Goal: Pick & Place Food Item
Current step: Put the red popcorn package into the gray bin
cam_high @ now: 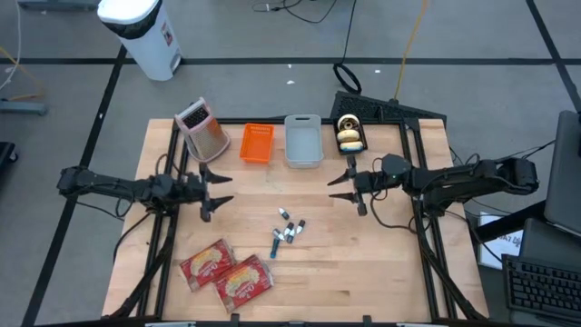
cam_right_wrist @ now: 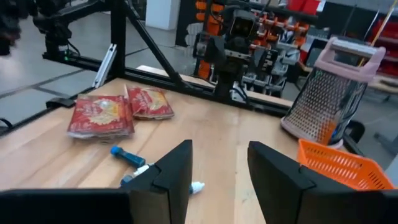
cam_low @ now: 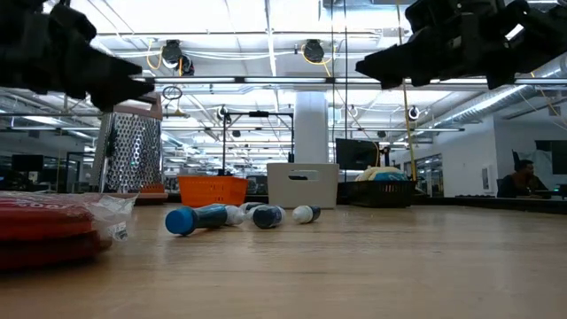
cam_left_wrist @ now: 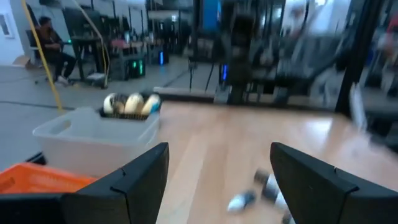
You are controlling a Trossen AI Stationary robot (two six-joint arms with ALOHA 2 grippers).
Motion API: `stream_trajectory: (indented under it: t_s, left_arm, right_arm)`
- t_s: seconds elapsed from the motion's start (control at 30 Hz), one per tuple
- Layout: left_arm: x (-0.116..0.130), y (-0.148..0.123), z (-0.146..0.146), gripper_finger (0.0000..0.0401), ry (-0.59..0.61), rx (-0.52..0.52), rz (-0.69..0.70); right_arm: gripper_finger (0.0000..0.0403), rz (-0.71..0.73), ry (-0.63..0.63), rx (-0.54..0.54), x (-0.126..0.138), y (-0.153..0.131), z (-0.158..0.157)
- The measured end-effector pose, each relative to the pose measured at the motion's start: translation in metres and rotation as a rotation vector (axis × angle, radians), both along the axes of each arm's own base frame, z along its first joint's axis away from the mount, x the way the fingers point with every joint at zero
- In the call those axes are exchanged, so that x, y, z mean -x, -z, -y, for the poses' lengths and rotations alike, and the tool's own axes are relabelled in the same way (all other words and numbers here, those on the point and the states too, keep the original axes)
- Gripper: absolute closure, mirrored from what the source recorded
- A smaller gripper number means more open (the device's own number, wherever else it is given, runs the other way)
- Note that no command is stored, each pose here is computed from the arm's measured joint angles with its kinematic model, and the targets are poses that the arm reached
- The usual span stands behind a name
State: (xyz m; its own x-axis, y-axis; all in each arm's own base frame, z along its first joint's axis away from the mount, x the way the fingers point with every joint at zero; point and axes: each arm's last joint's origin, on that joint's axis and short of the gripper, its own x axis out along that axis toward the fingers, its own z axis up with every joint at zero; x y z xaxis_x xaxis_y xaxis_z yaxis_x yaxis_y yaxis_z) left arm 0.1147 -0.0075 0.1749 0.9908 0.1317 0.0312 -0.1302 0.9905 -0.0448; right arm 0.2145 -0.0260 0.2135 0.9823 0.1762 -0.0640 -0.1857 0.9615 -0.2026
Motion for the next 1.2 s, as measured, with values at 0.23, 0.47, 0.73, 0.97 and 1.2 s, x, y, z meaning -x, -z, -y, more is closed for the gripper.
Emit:
stream_trajectory:
  t_s: [0.23, 0.47, 0.73, 0.97, 1.2]
  left_arm:
    - [0.002, -0.016, -0.002, 0.0118, -0.018, 0.349, 0.214]
    - [0.002, -0.008, -0.004, 0.0118, -0.118, 0.525, 0.191]
    - [-0.016, -0.01, 0.019, 0.0119, 0.056, 0.745, -0.216]
    - [-0.045, -0.028, 0.064, 0.0119, -0.075, 0.718, -0.942]
    - [-0.068, -0.002, 0.114, 0.0119, -0.087, 0.786, -1.37]
  right_arm:
    - [0.0261, -0.014, 0.015, -0.033, 0.0, 0.001, 0.003]
    - [0.0258, -0.015, 0.014, -0.032, 0.0, 0.001, 0.003]
    - [0.0257, -0.021, 0.014, -0.034, 0.0, 0.002, 0.002]
    - [0.0257, -0.02, 0.013, -0.03, 0.0, 0.001, 0.002]
    - [0.0257, -0.031, 0.014, -0.035, 0.0, 0.003, 0.002]
